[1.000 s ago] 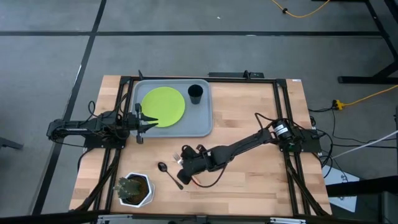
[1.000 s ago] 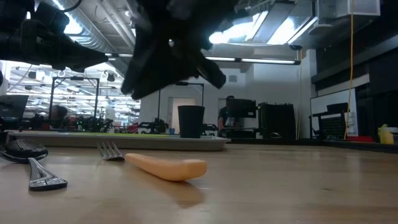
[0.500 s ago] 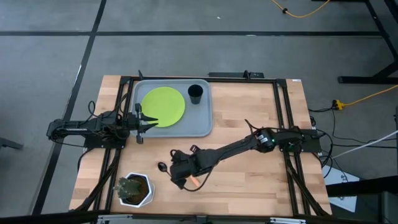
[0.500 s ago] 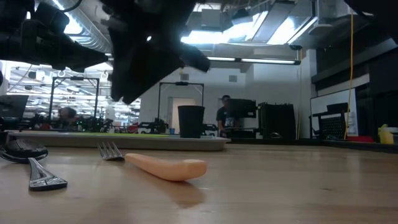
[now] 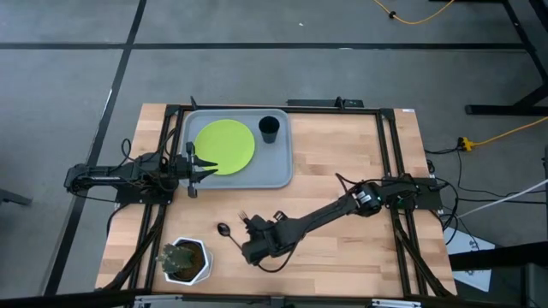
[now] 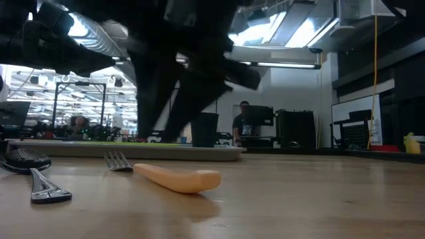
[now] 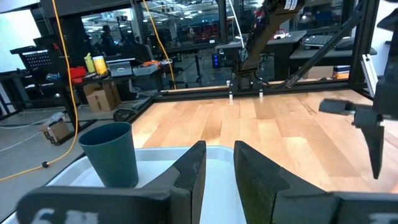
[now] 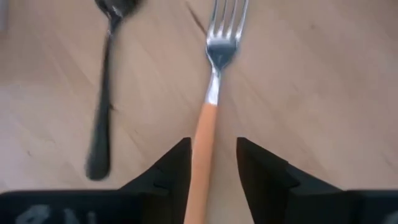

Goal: Pick and place plate/cup/fork/spoon on tray
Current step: Put the orange fork on the blue serving tray to the right of the green plate

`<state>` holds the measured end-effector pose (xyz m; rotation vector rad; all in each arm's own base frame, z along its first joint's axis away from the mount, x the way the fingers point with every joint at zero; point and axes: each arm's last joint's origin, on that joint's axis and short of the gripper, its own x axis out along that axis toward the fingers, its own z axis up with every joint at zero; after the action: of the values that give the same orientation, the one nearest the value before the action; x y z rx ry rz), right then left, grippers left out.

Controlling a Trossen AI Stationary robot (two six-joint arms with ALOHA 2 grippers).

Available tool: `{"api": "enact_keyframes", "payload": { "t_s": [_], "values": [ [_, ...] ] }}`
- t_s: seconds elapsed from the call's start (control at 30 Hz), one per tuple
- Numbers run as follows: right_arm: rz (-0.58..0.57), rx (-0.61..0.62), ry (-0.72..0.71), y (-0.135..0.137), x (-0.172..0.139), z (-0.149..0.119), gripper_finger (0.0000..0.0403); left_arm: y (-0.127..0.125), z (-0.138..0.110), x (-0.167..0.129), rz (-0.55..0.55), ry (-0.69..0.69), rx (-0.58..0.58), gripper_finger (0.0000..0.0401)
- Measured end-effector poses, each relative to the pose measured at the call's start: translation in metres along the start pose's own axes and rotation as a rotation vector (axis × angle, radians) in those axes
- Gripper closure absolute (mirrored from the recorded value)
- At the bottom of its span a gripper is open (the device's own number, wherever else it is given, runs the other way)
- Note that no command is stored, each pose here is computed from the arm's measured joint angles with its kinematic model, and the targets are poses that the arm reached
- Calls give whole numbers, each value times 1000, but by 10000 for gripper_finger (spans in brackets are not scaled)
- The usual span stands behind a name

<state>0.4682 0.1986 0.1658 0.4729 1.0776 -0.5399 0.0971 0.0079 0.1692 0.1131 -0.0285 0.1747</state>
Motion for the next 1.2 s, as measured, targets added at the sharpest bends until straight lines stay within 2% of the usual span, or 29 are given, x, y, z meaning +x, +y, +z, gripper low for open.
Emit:
{"api": "enact_keyframes", "payload": {
  "t_s": [0.23,0.5,0.6,0.7,0.77,0.9,1.03,1.2],
  "values": [
    [63,9,63,-2,24,-10,270,0,0,0,0,1,0,325],
    [46,7,58,-8,33,-17,277,0,0,0,0,0,0,325],
    [39,11,64,-10,36,-17,304,0,0,0,0,0,0,325],
    [39,11,56,-11,37,-16,349,0,0,0,0,0,0,325],
    [39,11,42,-10,36,-14,351,0,0,0,0,0,0,325],
    [24,27,45,-12,33,-2,351,0,0,0,0,0,0,325],
    [-76,52,-11,-23,26,22,351,0,0,0,0,0,0,325],
    [-114,197,-99,-32,-10,62,351,0,0,0,0,0,0,325]
  ]
}}
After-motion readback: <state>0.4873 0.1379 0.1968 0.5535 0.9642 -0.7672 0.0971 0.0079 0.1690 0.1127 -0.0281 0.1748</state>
